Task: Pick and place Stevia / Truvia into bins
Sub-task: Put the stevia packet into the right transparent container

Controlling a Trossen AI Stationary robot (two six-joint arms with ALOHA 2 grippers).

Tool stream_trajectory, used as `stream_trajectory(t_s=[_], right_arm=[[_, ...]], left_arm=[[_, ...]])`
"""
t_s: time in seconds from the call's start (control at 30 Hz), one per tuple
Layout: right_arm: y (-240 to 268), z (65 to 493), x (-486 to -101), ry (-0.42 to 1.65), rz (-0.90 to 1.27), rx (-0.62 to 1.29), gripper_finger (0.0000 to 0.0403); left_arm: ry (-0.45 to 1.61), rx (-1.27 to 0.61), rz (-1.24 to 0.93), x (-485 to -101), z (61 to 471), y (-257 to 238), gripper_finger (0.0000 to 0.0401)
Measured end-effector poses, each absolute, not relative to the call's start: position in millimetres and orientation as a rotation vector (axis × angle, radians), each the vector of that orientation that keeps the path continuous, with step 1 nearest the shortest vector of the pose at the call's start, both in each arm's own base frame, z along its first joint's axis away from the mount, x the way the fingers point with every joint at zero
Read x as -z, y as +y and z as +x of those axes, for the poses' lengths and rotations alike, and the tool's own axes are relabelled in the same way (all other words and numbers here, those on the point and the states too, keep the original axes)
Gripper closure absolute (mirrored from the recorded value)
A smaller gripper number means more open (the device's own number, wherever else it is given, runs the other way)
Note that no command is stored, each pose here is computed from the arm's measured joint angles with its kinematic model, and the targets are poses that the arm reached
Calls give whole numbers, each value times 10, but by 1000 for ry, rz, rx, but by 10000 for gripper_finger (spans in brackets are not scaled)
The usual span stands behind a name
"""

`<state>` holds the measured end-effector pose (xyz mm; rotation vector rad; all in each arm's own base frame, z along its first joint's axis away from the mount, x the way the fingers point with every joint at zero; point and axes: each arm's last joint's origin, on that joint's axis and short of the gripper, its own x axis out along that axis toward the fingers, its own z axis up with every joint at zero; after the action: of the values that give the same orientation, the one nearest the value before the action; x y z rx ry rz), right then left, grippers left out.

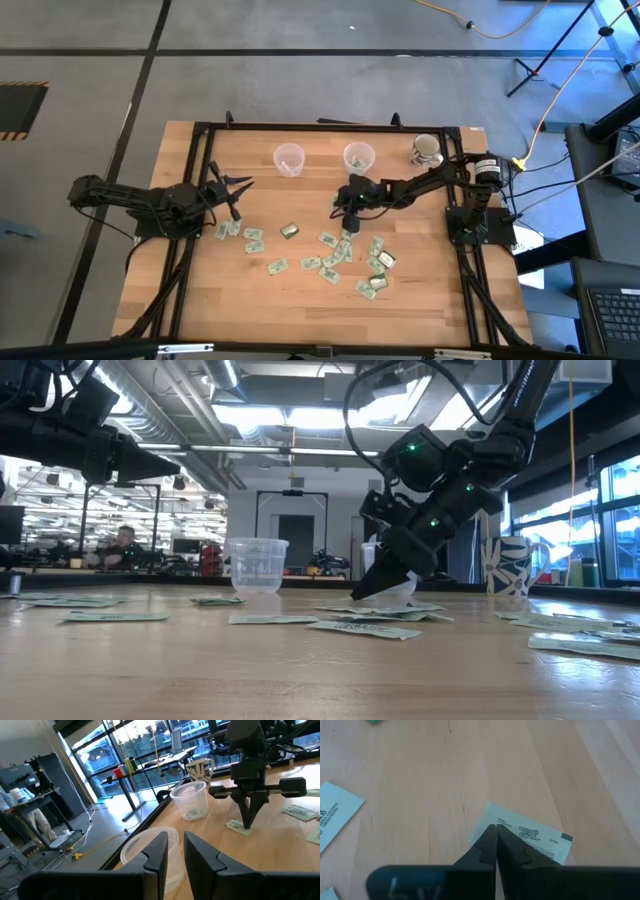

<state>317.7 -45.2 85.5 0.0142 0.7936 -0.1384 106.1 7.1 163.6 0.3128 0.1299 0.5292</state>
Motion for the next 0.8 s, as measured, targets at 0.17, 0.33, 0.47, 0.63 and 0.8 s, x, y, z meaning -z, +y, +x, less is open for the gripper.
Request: stream_trajectory(t_s=[0.17, 0.33, 0.47, 0.63, 0.8], right_arm=[[-452, 3175, -852, 794, 21, 147, 397], [-451, 3174, -850, 789, 36, 155, 399], [-451, 3174, -847, 789, 39, 156, 387], [-450, 3173, -845, 790, 36, 151, 359], [-450, 3173, -845, 790, 38, 150, 338]], left_arm=[[130, -529, 312, -1636, 1061, 71, 345], [130, -529, 313, -1635, 1061, 71, 345], [130, -529, 313, -1635, 1061, 71, 345], [130, -529, 313, -1635, 1061, 71, 345], [130, -529, 312, -1636, 1061, 71, 345]])
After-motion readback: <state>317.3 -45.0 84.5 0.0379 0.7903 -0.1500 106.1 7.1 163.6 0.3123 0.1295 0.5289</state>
